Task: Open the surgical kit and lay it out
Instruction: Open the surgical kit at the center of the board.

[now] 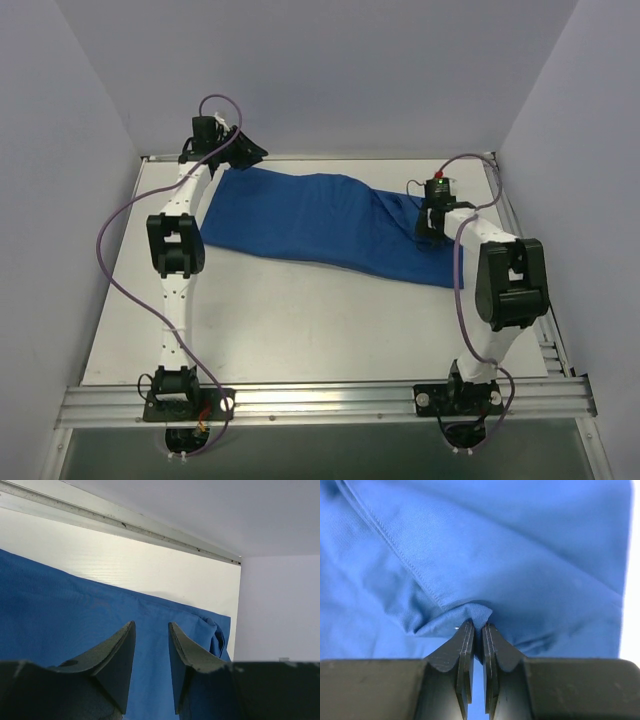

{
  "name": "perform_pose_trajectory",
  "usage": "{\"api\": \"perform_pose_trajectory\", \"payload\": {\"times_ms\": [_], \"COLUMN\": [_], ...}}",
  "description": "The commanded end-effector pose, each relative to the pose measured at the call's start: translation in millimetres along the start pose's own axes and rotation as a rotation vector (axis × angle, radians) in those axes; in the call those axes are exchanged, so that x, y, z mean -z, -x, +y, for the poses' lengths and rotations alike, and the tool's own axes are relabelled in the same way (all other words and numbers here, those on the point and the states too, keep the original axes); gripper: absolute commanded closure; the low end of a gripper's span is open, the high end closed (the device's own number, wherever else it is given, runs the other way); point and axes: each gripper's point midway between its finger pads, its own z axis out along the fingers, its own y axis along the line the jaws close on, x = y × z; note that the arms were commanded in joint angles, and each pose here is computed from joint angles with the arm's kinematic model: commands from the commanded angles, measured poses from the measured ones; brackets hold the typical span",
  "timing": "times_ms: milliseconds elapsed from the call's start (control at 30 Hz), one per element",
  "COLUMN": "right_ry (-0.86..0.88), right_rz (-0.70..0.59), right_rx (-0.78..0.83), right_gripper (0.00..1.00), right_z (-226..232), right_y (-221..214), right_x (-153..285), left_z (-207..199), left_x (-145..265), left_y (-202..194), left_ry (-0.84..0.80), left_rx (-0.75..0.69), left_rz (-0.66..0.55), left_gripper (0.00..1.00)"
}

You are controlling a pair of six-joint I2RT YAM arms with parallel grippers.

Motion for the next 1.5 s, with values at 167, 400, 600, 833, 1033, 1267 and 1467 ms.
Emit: {"api": "perform_pose_trajectory", "payload": {"times_ms": [167, 400, 600, 833, 1033, 1267, 1467], "right_ry": [-0.071, -0.135, -0.202, -0.191, -0.14, -0.052, -0.003], "right_rz": [-0.049, -0.074, -0.135, -0.127, -0.142, -0.147, -0.171], "right_rx": [-0.119, -0.118, -0.105, -0.073, -0.046, -0.033, -0.05], "right_gripper": [0.99, 0.92, 0.87, 0.61, 0.49, 0.5, 0.5], "right_z": [-34, -51, -65, -71, -64, -51, -43], "right_y": [52, 83, 115, 128, 131, 132, 134], "right_x": [-30, -65, -72, -87, -83, -74, -62], "left_z": [6, 6, 10, 9, 10, 12, 11], "left_x": [-4, -5, -5, -6, -6, -7, -7], "left_y": [7, 6, 5, 5, 3, 2, 3], "left_ry": [-0.019, -0.024, -0.021, -0.024, -0.022, -0.022, -0.026], "left_rx": [-0.013, -0.012, -0.006, -0.004, -0.008, -0.008, -0.009], "left_rz": [-0.013, -0.006, -0.005, -0.006, -0.003, 0.001, 0.0], "left_gripper": [0.59, 0.59, 0.59, 0.59, 0.59, 0.59, 0.59]}}
